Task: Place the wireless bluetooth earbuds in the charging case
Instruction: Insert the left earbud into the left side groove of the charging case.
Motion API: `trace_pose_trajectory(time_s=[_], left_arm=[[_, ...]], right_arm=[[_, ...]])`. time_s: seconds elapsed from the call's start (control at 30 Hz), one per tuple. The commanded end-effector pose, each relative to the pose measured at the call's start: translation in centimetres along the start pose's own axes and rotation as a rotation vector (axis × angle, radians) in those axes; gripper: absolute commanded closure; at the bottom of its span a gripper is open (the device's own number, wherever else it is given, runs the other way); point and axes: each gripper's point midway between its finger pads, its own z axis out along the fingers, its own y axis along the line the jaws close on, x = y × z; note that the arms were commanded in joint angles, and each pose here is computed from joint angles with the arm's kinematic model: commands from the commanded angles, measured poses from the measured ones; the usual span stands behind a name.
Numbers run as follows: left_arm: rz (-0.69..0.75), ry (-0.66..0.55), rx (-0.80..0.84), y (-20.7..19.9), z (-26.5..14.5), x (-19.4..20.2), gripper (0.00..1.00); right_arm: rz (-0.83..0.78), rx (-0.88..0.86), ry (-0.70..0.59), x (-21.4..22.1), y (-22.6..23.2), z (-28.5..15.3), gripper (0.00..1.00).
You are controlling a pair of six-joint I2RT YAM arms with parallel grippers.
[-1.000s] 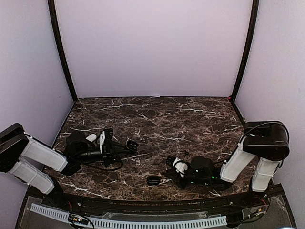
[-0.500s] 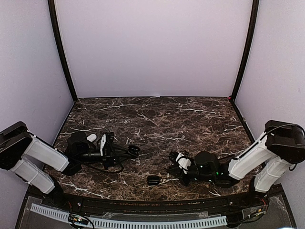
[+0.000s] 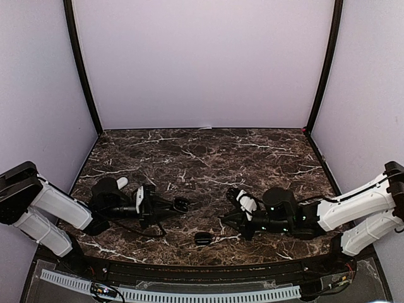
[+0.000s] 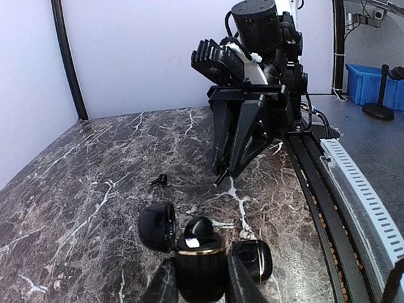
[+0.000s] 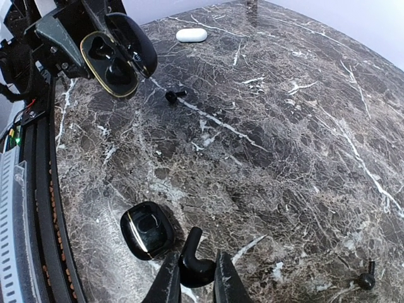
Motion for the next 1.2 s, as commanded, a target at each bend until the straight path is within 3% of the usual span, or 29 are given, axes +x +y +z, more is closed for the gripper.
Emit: trace_pose_trajectory(time_s=[0.0, 0.5, 1.17], left_arm=[[0.08, -0.02, -0.015, -0.3, -0.2, -0.6, 0.89], [0.138, -0.051, -0.04, -0.6, -0.7, -1.1, 0.89], [0.169, -0.056, -0.062, -0.6, -0.9, -1.1, 0.9]], right_arm=[[0.08, -0.02, 0.018, -0.8, 0.3, -0.7, 1.0], [0.227, -0.11, 0.025, -3.7, 2.7, -0.9, 1.0], [0.261, -0.228, 0.013, -7.5, 8.5, 0.6, 1.0]])
